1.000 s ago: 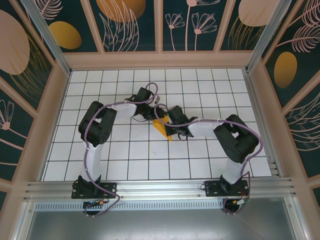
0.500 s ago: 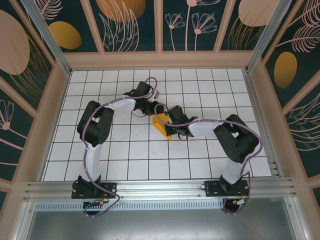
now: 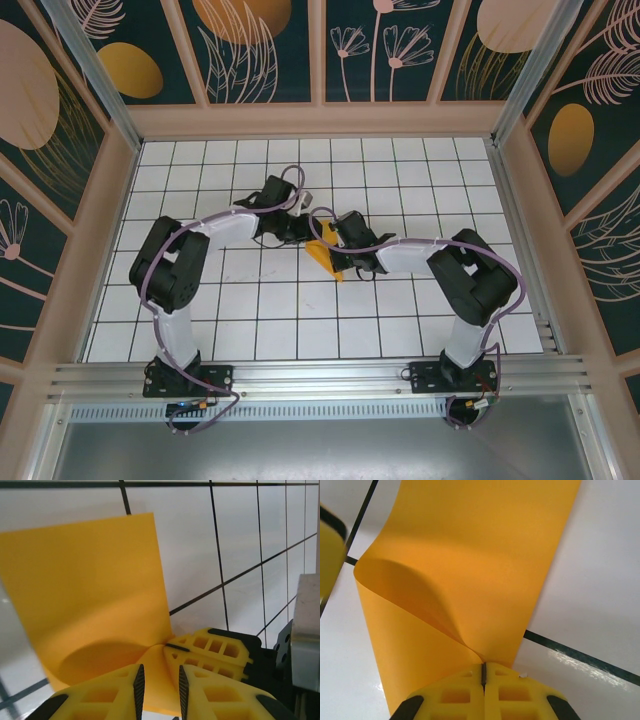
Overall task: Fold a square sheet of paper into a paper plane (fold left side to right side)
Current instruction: Third fold the triangle at the center of the table.
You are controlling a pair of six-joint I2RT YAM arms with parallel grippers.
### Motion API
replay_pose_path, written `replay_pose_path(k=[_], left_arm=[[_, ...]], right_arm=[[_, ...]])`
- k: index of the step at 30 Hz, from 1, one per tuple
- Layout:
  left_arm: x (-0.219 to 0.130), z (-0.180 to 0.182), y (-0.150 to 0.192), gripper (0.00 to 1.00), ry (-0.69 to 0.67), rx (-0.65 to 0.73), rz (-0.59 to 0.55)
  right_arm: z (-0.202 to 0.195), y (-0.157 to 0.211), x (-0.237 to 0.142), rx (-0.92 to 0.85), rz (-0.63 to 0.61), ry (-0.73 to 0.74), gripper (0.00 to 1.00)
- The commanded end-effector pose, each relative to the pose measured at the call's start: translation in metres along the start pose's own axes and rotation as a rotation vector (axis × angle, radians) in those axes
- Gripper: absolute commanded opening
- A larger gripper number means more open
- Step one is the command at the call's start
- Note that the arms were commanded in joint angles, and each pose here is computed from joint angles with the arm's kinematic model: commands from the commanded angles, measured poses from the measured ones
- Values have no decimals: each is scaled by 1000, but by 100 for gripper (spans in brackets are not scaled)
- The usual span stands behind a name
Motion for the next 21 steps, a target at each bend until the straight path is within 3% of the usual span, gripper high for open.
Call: replay_pose_path(k=[1, 21], left_arm=[[12, -2, 0, 28, 42, -21, 10], [36, 37, 16, 28, -80, -72, 38]], right_arm=[[-1, 29, 14, 6, 129, 4, 0], [-1, 28, 14, -1, 131, 10, 0]])
Point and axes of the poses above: each hand's point on the last joint's axis, 136 mm out from that joint toward the fingers, its own x axis out along the fingers, its own z axis along the line the jaws close on, y = z × x, the point moved 8 cm from there along -x, back along the fingers, and after that the axes turned 13 degrees about -x, right-handed, at the moved point
